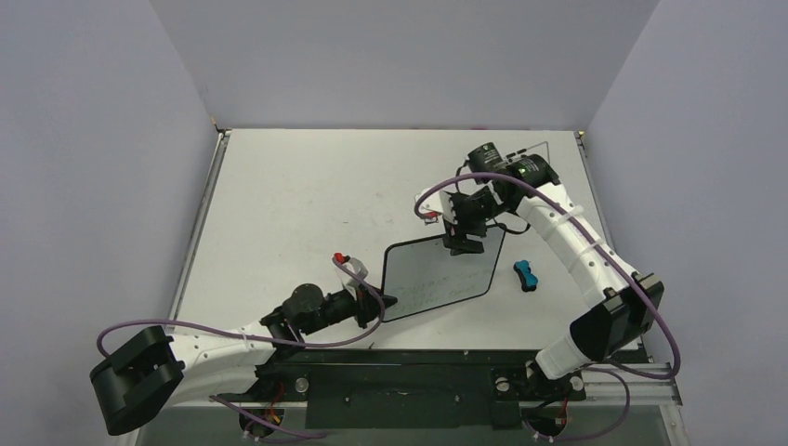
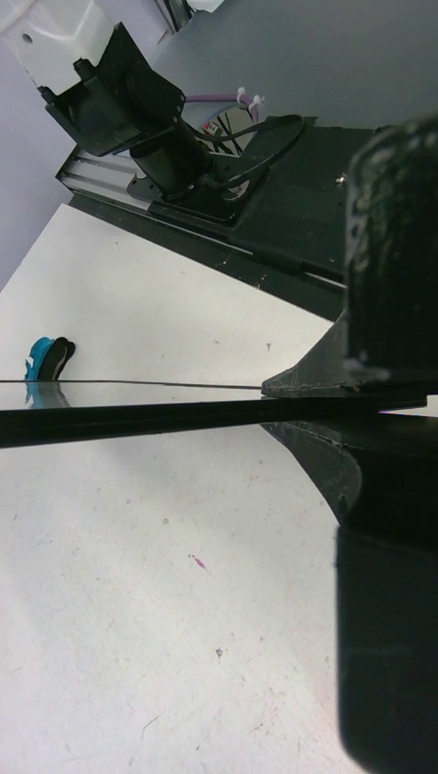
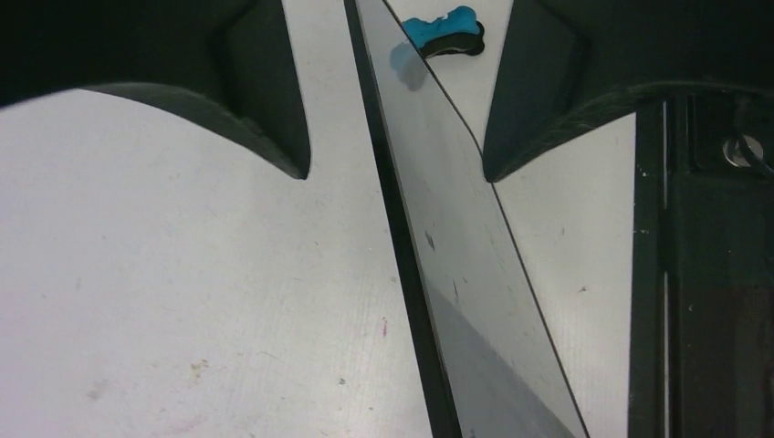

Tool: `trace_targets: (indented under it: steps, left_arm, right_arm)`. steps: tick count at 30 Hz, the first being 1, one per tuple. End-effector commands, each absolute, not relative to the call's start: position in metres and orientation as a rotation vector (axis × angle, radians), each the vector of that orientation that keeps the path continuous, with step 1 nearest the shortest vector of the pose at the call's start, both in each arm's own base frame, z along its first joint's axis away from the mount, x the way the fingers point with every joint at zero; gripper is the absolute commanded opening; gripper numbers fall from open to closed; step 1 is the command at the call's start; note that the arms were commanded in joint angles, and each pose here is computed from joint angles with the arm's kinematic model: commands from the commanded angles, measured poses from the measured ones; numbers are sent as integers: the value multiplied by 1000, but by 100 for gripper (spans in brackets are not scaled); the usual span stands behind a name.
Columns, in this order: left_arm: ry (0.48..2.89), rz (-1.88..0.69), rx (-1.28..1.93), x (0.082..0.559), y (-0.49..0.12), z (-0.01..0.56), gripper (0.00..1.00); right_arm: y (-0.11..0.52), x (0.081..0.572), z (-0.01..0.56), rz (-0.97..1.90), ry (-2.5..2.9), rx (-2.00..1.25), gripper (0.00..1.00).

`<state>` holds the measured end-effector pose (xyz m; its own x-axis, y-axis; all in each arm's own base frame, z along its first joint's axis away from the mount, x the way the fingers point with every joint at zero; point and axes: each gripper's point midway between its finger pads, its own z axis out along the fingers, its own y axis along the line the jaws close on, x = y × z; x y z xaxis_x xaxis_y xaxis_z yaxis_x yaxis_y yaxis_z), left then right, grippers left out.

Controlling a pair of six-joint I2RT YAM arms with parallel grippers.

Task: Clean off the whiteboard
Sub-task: Pass from the left arm to the right, then pass from the right arm to the left

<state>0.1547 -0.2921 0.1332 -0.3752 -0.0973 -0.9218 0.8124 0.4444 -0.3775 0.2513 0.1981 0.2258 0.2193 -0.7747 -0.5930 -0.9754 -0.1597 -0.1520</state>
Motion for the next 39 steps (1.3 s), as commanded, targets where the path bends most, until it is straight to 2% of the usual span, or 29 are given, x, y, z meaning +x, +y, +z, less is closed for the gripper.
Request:
trace_targets:
  steps: [1,2,3,4,6,10,11,12,20,28,36,37,39]
  left_arm:
    - [1562,-1076,679,161,-299,160,0]
    - [1557,-1076,680,162,-299,161,0]
    - [1552,-1077,680,161,-300,162,0]
    - [1552,-1075,682,161,-299,161,0]
    - [1543,-1080,680,161,-300,162,0]
    - [1478,-1119,633,159,-296,172,1]
    - [1426,-1135,611,158,-294,182,10]
    - [1401,-1147,598,158,-294,188,12]
    - [1239,-1206,594,160,-296,231,26]
    - [1187,-1295,682,157,-315,239,30]
    - [1238,-1323,730,162,-328,213,22]
    - [1241,-1327,739,162,-329,211,13]
    - [1267,-1327,742,166,-330,203,0]
  right_arm:
    - [209,235,208,610,1705,-2040,59]
    - [210,233,200,627,1732,-2055,48]
    - [212,230,196,635,1736,-2069,42]
    - [213,229,192,645,1750,-2077,25]
    - [213,226,190,656,1748,-2089,1]
    - [212,223,192,664,1719,-2118,0]
    - [211,221,193,670,1718,-2123,0]
    - [211,221,193,671,1711,-2127,0]
    - [213,219,191,700,1713,-2140,0]
    - [214,218,190,714,1710,-2151,0]
    - [214,216,191,724,1703,-2158,0]
    - [215,216,191,727,1700,-2159,0]
    - [215,216,190,730,1704,-2162,0]
